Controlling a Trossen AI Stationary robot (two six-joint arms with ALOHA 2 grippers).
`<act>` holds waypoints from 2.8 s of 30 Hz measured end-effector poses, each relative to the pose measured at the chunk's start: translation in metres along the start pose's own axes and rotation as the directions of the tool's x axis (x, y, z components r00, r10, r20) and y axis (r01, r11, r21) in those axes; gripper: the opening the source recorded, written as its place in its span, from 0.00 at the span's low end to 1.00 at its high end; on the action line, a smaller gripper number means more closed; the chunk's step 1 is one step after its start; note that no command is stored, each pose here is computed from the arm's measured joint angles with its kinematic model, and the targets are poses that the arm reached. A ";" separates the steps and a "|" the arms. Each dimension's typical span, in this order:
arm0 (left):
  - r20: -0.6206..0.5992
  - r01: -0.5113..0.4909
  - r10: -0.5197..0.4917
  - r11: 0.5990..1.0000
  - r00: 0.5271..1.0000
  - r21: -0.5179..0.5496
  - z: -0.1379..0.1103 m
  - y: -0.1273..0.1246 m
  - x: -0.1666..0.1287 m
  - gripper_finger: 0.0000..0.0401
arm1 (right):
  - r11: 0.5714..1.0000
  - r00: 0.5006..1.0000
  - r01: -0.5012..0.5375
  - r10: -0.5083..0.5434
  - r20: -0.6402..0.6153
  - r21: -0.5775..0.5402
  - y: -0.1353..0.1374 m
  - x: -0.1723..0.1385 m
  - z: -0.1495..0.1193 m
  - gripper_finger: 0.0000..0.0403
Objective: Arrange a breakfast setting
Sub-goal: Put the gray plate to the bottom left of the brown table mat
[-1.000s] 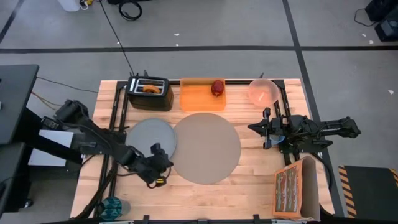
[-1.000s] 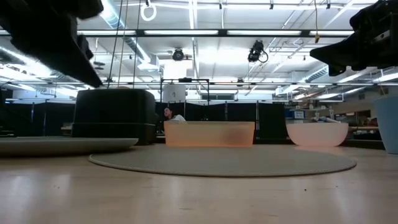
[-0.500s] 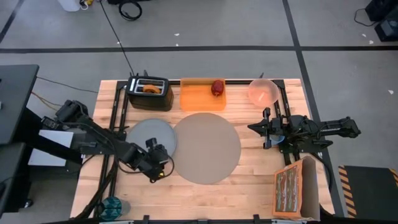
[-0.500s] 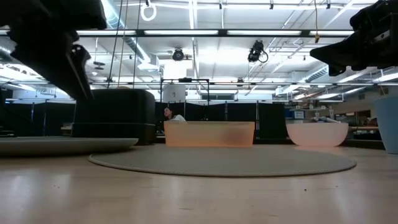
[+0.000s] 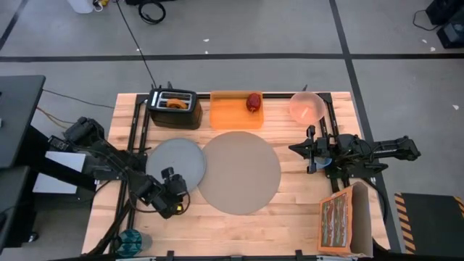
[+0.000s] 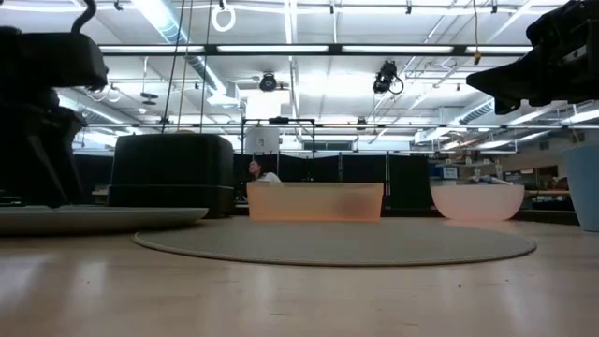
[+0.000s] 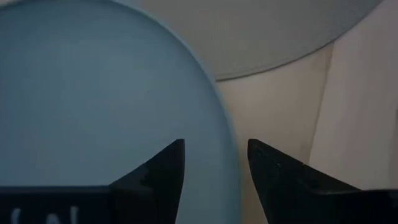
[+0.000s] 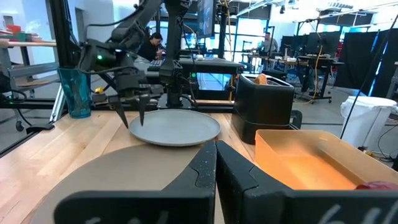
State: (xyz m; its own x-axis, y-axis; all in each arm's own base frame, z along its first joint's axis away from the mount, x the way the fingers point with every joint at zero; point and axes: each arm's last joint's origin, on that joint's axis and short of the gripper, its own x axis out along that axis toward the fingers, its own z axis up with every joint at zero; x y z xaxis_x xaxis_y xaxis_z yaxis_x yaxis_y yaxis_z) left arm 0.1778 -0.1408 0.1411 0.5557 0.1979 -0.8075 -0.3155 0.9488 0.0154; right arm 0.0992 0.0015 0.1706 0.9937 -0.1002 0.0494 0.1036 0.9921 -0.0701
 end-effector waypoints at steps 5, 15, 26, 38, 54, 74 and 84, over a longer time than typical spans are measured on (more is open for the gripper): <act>0.007 0.012 -0.012 1.000 1.000 -0.002 -0.009 0.004 0.006 0.46 | 1.000 1.000 0.000 0.000 0.000 0.000 0.000 0.000 0.000 0.02; -0.019 0.062 -0.060 0.985 0.998 0.164 -0.019 0.009 0.013 0.38 | 1.000 1.000 0.000 0.000 0.000 0.000 0.000 0.000 0.000 0.02; -0.004 0.050 -0.050 0.989 0.999 0.139 -0.016 0.010 0.013 0.13 | 1.000 1.000 0.000 0.000 0.000 0.000 0.000 0.000 0.000 0.02; -0.026 0.093 -0.090 0.982 0.996 0.166 0.004 -0.010 -0.005 0.06 | 1.000 1.000 0.000 0.000 0.000 0.000 0.000 0.000 0.000 0.02; 0.014 0.035 -0.044 0.927 0.999 0.374 0.052 -0.032 -0.051 0.03 | 1.000 1.000 0.000 0.000 0.000 0.000 0.000 0.000 0.000 0.02; 0.238 0.088 -0.281 0.797 0.930 0.598 0.060 -0.069 -0.075 0.03 | 1.000 1.000 0.000 0.000 0.000 0.000 0.000 0.000 0.000 0.02; 0.213 0.069 -0.288 0.729 0.934 0.681 0.027 -0.103 -0.050 0.03 | 1.000 1.000 0.000 0.000 0.000 0.000 0.000 0.000 0.000 0.02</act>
State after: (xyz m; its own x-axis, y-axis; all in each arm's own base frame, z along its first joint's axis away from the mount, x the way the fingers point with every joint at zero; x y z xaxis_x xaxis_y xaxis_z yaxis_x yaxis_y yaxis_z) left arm 0.2033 -0.2421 0.1955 0.7737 -0.0356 -0.6326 0.3323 0.8729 0.3573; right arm 0.0992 0.0015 0.1706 0.9937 -0.1006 0.0495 0.1039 0.9921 -0.0701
